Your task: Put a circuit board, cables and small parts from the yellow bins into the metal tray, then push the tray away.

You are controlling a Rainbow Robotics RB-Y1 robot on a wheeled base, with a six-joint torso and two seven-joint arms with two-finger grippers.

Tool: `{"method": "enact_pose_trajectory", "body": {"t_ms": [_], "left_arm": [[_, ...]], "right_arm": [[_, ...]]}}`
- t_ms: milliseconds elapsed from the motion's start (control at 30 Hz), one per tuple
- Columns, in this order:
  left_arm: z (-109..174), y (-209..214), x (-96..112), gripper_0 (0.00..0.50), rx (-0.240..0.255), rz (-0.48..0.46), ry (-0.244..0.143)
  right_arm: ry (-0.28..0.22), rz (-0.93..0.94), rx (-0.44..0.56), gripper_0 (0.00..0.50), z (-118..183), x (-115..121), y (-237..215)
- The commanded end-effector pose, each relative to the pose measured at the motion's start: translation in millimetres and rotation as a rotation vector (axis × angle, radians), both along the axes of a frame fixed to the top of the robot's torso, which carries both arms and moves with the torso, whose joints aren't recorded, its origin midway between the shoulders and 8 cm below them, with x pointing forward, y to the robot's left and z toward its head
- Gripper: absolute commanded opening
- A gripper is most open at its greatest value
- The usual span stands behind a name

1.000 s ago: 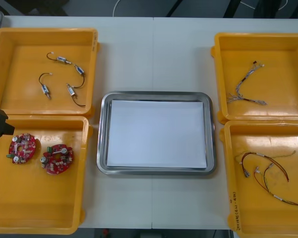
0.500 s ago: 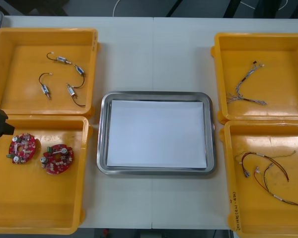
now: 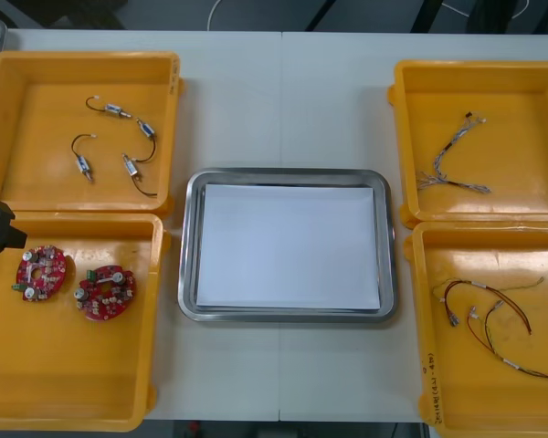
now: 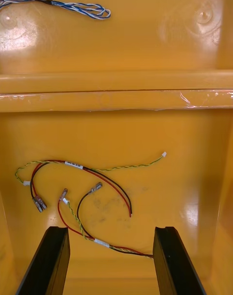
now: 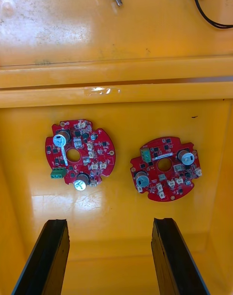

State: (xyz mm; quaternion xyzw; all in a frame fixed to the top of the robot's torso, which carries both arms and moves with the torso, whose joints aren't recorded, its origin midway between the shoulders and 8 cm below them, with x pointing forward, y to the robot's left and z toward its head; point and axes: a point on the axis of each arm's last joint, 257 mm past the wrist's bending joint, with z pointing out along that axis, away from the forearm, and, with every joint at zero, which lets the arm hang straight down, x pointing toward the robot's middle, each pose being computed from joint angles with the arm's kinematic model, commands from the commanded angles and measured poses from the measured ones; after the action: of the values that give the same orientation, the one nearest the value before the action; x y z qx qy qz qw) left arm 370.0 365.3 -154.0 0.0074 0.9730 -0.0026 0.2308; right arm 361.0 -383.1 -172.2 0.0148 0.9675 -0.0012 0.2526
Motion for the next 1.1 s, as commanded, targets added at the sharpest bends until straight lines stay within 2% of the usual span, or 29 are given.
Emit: {"method": "enact_pose_trajectory", "body": {"t_ms": [33, 133, 167, 233, 1100], "left_arm": [[10.6, 14.3, -5.7, 0.500, 0.054, -0.006, -0.012], [10.6, 14.3, -5.7, 0.500, 0.054, -0.006, -0.012], [-5.8, 8.6, -11.2, 0.500, 0.033, -0.010, 0.031], [-7.4, 6.7, -11.7, 0.500, 0.027, -0.015, 0.033], [2.0, 5.3, -4.5, 0.500, 0.032, -0.019, 0.008]], "right_arm": [[0.004, 0.038, -0.071, 0.500, 4.5, -5.1, -5.9], [0.004, 0.038, -0.071, 0.500, 4.5, -5.1, -5.9], [0.004, 0.038, -0.071, 0.500, 4.5, -5.1, -5.9], [0.004, 0.038, -0.071, 0.500, 4.5, -5.1, -5.9], [0.004, 0.038, -0.071, 0.500, 4.5, -5.1, -5.9]]}}
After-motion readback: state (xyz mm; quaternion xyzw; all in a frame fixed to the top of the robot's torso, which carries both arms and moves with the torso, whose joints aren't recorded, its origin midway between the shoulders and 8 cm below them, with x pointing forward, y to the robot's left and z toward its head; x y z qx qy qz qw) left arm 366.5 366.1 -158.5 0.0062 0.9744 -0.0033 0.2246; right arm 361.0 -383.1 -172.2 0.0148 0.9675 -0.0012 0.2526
